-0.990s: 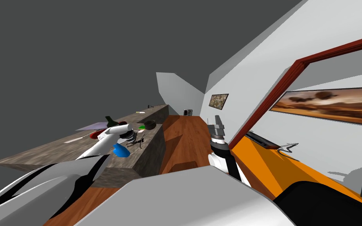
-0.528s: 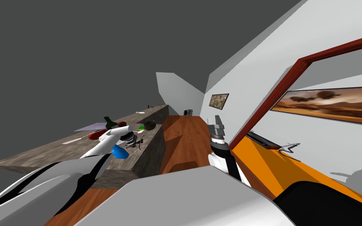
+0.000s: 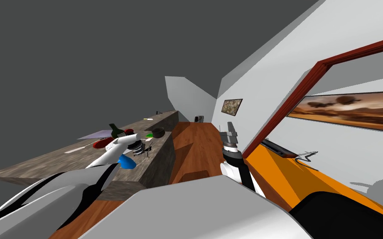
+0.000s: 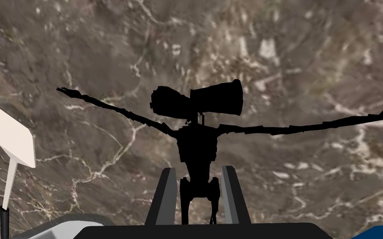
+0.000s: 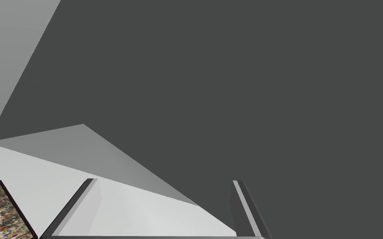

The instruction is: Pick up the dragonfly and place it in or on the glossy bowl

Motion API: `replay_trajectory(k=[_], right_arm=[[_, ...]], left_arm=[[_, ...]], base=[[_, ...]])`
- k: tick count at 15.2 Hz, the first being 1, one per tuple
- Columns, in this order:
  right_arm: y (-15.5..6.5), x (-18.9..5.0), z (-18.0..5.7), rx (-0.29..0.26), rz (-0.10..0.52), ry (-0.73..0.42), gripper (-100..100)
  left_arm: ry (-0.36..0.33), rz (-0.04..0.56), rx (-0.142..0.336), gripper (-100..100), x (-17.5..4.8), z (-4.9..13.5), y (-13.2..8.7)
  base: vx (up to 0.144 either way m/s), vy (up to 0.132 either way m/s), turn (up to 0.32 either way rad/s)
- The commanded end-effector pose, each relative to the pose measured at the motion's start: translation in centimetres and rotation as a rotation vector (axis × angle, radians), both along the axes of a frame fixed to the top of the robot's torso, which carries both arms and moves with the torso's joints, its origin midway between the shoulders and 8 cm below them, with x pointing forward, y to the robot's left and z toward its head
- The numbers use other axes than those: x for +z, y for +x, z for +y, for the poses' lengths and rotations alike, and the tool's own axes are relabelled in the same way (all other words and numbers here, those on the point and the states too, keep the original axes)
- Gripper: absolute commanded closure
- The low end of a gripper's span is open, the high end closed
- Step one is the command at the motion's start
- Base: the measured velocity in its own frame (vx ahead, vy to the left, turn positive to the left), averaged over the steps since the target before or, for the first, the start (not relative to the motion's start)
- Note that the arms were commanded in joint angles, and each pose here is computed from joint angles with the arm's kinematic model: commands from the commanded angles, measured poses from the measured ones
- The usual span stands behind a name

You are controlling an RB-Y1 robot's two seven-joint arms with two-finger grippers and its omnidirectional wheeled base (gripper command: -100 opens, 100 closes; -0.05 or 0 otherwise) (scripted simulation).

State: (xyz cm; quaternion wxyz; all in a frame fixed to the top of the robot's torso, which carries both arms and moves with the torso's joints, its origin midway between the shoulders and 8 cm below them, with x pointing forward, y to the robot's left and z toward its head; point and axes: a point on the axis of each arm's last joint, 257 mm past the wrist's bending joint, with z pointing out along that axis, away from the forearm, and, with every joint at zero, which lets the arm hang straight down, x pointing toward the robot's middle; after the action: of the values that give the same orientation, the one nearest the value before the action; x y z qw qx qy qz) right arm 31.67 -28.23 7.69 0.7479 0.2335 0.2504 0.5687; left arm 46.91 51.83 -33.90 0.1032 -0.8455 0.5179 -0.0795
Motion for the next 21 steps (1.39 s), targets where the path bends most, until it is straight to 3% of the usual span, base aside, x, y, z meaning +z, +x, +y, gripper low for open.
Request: replay_trajectory(k=[1, 3, 4, 5, 10, 11, 14, 16, 21], right_arm=[[0.0, 0.0, 0.0, 0.0, 0.0, 0.0, 0], [0.0, 0.0, 0.0, 0.0, 0.0, 0.0, 0], [0.0, 0.0, 0.0, 0.0, 0.0, 0.0, 0], [0.0, 0.0, 0.0, 0.0, 0.0, 0.0, 0], [0.0, 0.0, 0.0, 0.0, 0.0, 0.0, 0], [0.0, 0.0, 0.0, 0.0, 0.0, 0.0, 0], [0.0, 0.0, 0.0, 0.0, 0.0, 0.0, 0], [0.0, 0.0, 0.0, 0.0, 0.0, 0.0, 0], [0.0, 0.0, 0.0, 0.0, 0.0, 0.0, 0]], left_arm=[[0.0, 0.001, -0.001, 100, 1.4, 0.4, 0.2], [0.001, -0.002, -0.001, 100, 1.0, 0.3, 0.3], [0.032, -0.033, -0.005, 100, 3.7, 1.4, 1.6], [0.032, -0.033, -0.005, 100, 3.7, 1.4, 1.6], [0.107, -0.104, -0.003, 100, 10.4, 4.4, 4.0], [0.107, -0.104, -0.003, 100, 10.4, 4.4, 4.0], [0.153, -0.149, 0.008, 100, 15.2, 6.4, 4.9], [0.175, -0.173, 0.019, 100, 18.0, 7.7, 5.0], [0.178, -0.166, 0.044, 100, 20.3, 10.4, 3.2]], base=[[-0.018, -0.019, 0.004], [-0.027, -0.028, 0.008], [0.021, -0.067, 0.039], [0.055, -0.098, 0.054], [0.085, -0.128, 0.045], [0.076, -0.097, 0.02], [0.054, -0.118, 0.024], [0.084, -0.149, 0.038], [0.065, -0.061, -0.016]])
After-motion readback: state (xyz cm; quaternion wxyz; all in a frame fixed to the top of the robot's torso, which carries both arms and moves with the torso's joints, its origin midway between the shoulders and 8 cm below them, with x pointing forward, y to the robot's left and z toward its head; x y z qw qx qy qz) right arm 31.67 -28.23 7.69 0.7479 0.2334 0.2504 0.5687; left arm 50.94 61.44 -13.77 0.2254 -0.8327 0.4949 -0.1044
